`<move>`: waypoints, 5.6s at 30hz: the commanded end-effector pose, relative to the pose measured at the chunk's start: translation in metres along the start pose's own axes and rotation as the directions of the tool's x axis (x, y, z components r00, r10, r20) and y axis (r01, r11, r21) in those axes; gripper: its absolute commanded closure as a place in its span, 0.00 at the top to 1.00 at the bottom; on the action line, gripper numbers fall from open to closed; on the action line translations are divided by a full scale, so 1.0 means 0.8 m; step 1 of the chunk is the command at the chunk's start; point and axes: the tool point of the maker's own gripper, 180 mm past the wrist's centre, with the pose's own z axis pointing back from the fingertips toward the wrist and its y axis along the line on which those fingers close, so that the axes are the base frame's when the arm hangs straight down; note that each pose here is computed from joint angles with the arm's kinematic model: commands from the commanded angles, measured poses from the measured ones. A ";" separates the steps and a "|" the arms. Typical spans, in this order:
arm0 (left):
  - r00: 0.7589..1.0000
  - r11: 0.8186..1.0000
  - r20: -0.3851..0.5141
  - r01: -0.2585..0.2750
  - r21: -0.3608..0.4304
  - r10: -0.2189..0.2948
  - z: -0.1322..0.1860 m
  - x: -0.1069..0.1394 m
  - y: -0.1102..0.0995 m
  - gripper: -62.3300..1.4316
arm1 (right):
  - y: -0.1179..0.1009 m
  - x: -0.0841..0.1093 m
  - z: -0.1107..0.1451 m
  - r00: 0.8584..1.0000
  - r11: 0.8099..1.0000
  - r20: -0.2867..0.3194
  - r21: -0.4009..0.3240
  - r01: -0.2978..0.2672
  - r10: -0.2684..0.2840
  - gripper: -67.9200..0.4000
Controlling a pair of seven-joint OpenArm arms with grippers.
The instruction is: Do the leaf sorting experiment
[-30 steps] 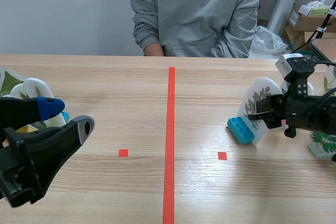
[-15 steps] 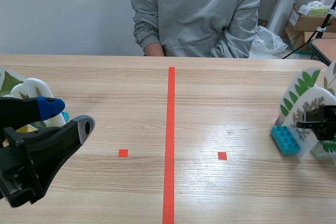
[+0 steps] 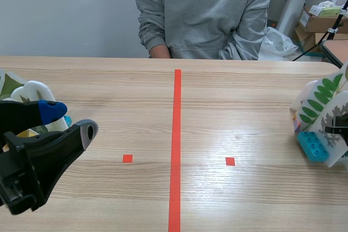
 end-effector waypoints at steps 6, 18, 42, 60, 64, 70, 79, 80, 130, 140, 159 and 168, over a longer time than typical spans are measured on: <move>1.000 1.000 0.023 -0.011 -0.006 0.011 0.001 0.007 -0.004 0.71 | -0.007 0.021 0.003 0.999 1.000 0.048 -0.010 -0.008 0.008 0.14; 1.000 1.000 0.023 -0.011 -0.006 0.011 0.001 0.007 -0.004 0.71 | -0.007 0.021 0.003 0.999 1.000 0.047 -0.009 -0.008 0.008 0.48; 1.000 1.000 0.023 -0.011 -0.006 0.011 0.001 0.007 -0.004 0.71 | 0.038 0.100 0.069 0.956 0.960 0.237 0.176 -0.219 0.174 0.58; 1.000 1.000 0.026 -0.011 -0.006 0.011 0.001 0.008 -0.004 0.71 | 0.162 0.105 0.122 0.935 0.808 0.258 0.479 -0.343 0.243 0.59; 1.000 1.000 0.026 -0.010 -0.006 0.011 0.001 0.008 -0.004 0.71 | 0.194 0.086 0.130 0.946 0.765 0.225 0.558 -0.322 0.234 0.61; 1.000 1.000 0.023 -0.007 -0.008 0.007 0.001 0.008 -0.004 0.71 | 0.232 0.059 0.150 0.957 0.699 0.171 0.654 -0.290 0.236 0.61; 0.999 1.000 0.027 -0.017 -0.014 0.017 0.002 0.010 -0.004 0.71 | 0.257 0.036 0.174 0.965 0.656 0.125 0.712 -0.248 0.229 0.61; 0.999 0.999 0.036 -0.031 -0.015 0.031 0.002 0.012 -0.004 0.71 | 0.257 0.034 0.174 0.966 0.658 0.119 0.713 -0.243 0.228 0.61; 0.998 0.999 0.042 -0.043 -0.015 0.044 0.002 0.013 -0.004 0.71 | 0.260 0.035 0.173 0.972 0.666 0.127 0.710 -0.229 0.198 0.61; 0.998 0.999 0.042 -0.043 -0.015 0.044 0.002 0.013 -0.004 0.71 | 0.260 0.035 0.173 0.972 0.666 0.127 0.710 -0.229 0.198 0.61; 0.998 0.999 0.042 -0.043 -0.015 0.044 0.002 0.013 -0.004 0.71 | 0.260 0.035 0.173 0.972 0.666 0.127 0.710 -0.229 0.199 0.61; 0.998 0.999 0.042 -0.043 -0.015 0.044 0.002 0.013 -0.004 0.71 | 0.260 0.035 0.173 0.972 0.666 0.127 0.710 -0.229 0.199 0.61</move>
